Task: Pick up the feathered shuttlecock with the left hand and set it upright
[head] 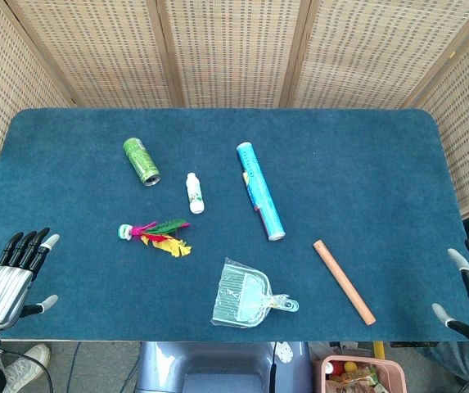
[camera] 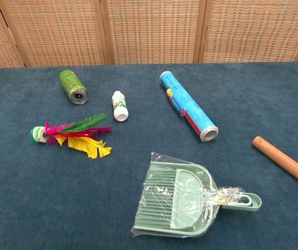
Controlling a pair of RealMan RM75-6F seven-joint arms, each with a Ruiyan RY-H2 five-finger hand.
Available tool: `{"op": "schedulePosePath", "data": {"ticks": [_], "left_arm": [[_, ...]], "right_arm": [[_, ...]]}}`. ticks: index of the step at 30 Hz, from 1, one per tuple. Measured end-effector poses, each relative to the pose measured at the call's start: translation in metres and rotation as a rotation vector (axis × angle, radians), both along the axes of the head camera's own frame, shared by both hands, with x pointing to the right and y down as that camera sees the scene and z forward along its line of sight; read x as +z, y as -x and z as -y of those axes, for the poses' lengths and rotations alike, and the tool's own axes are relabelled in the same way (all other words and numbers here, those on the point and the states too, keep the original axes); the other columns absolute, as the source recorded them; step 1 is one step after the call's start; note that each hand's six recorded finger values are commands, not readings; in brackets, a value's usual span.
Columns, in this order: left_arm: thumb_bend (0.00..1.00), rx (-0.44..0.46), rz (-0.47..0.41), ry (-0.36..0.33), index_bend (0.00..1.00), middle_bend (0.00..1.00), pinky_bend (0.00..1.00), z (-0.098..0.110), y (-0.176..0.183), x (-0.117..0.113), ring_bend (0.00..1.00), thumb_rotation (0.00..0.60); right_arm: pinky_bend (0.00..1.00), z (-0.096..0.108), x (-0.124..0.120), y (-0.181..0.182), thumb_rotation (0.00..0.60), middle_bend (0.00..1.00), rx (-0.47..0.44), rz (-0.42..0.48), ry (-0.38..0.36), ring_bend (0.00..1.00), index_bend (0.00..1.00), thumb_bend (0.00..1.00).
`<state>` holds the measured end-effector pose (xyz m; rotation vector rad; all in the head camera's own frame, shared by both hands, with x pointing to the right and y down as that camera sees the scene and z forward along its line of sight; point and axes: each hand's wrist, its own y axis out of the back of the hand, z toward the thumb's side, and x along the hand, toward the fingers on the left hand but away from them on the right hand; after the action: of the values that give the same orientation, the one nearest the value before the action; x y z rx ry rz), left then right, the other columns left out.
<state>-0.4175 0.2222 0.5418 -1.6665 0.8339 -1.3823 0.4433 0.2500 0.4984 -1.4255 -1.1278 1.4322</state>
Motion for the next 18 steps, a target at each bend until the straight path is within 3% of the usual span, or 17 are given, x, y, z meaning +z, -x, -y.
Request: {"op": "schedulePosePath", "data": {"ticks": [9,14,16,18], "left_arm": [[0.00,0.005,0.006,0.012,0.00,0.00,0.00,0.003,-0.002,0.008,0.00,0.600],[0.00,0.019,-0.011,0.029,0.00,0.00,0.00,0.018,-0.010,0.031,0.00,0.600],[0.00,0.021,-0.027,0.052,0.07,0.00,0.00,0.026,-0.016,0.043,0.00,0.600],[0.04,0.031,-0.044,0.072,0.24,0.00,0.00,0.034,-0.024,0.056,0.00,0.600]], "right_arm": [[0.00,0.000,-0.001,-0.001,0.600,0.00,0.006,0.007,0.000,0.00,0.00,0.00],[0.00,0.001,-0.002,-0.003,0.600,0.00,0.015,0.016,-0.003,0.00,0.00,0.00],[0.00,0.001,-0.002,-0.004,0.600,0.00,0.019,0.018,-0.001,0.00,0.00,0.00],[0.00,0.002,-0.001,-0.006,0.600,0.00,0.023,0.018,0.003,0.00,0.00,0.00]]}}
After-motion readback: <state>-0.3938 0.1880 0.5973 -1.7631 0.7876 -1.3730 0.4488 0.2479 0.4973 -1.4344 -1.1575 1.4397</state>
